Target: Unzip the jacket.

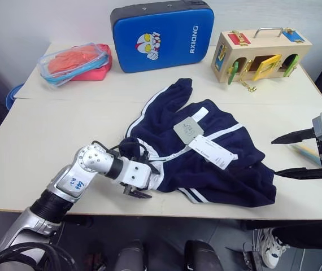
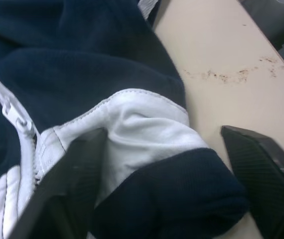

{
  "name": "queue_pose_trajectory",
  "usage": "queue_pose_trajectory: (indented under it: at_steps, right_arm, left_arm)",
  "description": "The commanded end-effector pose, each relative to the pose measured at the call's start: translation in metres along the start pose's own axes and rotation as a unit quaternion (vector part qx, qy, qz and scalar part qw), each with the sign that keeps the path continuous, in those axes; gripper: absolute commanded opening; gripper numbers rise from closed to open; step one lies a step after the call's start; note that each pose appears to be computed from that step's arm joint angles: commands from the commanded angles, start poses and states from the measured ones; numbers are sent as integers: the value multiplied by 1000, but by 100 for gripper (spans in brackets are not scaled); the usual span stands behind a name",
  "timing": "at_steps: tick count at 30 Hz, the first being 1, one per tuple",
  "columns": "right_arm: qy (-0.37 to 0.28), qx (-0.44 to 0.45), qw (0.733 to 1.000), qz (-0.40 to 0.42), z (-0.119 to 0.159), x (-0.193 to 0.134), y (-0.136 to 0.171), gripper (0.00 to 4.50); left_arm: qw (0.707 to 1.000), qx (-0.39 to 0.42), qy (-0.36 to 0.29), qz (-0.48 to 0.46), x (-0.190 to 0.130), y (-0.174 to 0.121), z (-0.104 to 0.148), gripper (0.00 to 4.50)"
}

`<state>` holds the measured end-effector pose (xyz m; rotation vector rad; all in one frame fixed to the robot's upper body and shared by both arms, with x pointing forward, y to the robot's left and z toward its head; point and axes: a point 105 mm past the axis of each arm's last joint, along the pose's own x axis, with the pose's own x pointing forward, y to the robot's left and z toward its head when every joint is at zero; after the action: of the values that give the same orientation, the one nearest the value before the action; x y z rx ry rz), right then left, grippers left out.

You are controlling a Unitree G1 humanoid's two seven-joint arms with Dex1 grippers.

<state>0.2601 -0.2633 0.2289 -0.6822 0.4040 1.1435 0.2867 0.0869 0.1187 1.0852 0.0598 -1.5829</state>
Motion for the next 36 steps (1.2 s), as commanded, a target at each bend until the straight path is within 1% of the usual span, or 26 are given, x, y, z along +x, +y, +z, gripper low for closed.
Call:
queue_pose_trajectory:
  at_steps: [1, 6, 8, 10, 14, 17, 20, 25, 28, 31, 32, 36]
  right_arm:
    - [0, -19, 1000, -12, 10, -11, 2, 450]
    - [13, -24, 999, -23, 2, -7, 2, 450]
    - [21, -43, 998, -39, -3, -1, -2, 450]
    - [30, -68, 995, -60, -8, 4, -6, 450]
    - [34, -99, 992, -71, -16, 18, -7, 450]
    - [29, -110, 992, -58, -17, 28, 0, 450]
    - [28, -112, 993, -31, -19, 35, 11, 450]
    - [5, -102, 995, -1, -14, 44, 26, 450]
    - [9, -123, 992, 4, -14, 50, 31, 450]
    - [63, -200, 978, 18, -34, 59, 37, 450]
    - [66, -222, 973, 24, -37, 62, 40, 450]
    - [31, -256, 966, 2, -39, 84, 37, 450]
  left_arm:
    - [999, -4, 32, 4, 0, -4, -16, 247]
    - [999, 3, 36, -3, -3, -16, -18, 102]
    - [999, 0, 45, -10, -10, -24, -22, 41]
    - [998, 0, 57, -20, -19, -33, -27, 3]
    - [996, 9, 86, -34, -42, -49, -37, 3]
    - [993, 18, 114, -16, -59, -52, -49, 3]
    - [987, 65, 146, 2, -76, -49, -64, 3]
    - [974, 149, 169, 23, -105, -48, -86, 3]
    - [970, 154, 186, 41, -125, -49, -102, 3]
    - [969, 148, 192, 48, -131, -48, -110, 3]
    - [970, 146, 190, 47, -130, -48, -111, 3]
    - [973, 145, 169, 66, -126, -43, -106, 3]
